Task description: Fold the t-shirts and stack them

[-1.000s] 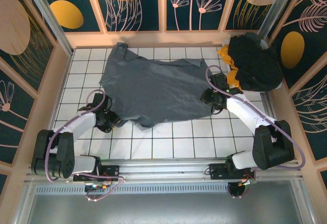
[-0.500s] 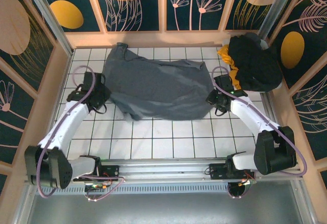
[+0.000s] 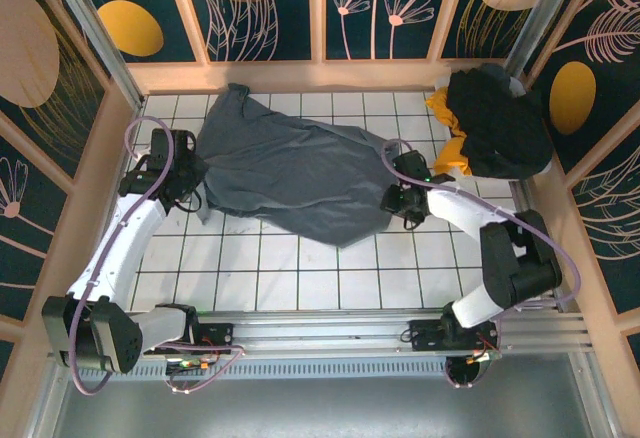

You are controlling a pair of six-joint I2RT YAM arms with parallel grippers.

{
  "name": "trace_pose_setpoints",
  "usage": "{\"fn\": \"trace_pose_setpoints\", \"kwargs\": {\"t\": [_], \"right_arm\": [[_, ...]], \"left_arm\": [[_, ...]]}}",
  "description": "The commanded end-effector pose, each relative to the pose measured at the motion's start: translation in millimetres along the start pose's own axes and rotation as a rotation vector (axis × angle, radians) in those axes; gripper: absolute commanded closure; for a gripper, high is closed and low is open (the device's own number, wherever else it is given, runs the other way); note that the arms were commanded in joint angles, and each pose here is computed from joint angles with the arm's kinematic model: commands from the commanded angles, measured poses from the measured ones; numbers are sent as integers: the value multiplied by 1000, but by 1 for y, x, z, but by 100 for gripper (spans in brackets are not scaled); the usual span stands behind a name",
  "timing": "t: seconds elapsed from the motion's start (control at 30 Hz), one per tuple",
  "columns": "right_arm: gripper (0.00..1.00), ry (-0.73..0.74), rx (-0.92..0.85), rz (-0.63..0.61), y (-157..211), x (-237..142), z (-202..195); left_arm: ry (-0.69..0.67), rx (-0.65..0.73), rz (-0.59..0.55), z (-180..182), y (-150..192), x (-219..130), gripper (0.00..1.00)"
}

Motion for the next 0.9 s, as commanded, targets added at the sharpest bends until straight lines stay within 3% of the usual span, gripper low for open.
{"fn": "trace_pose_setpoints", "kwargs": {"t": [0.0,0.23,0.37,0.47,0.63,0.87], "right_arm": [[48,-33,-37,37,7,9,12],[54,-43,-23,92,18,29,18],[79,-14,-26,92,8,35,19],[99,22,-36,38,-1,16,21],[100,47,-69,-58,-4,-37,26],[100,16,-87,-83,5,-101,26]], "left_arm": [[0,12,10,-4,-1,-3,100],[6,3,23,-2,2,-2,100],[4,9,20,-3,1,-2,100],[5,13,8,-4,-1,-4,100],[7,25,-24,-5,-7,-11,100],[7,31,-42,-7,-11,-16,100]]}}
Point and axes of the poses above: each hand's point on the last joint's axis, 136 mm out from that joint toward the fingers, its own x axis out along the fingers, its own z axis along the line the jaws close on, y = z × x, the point moved 3 cm from there along -x, back along the fingers, and after that the axes turned 15 degrees about -x, right-handed, at the moved point
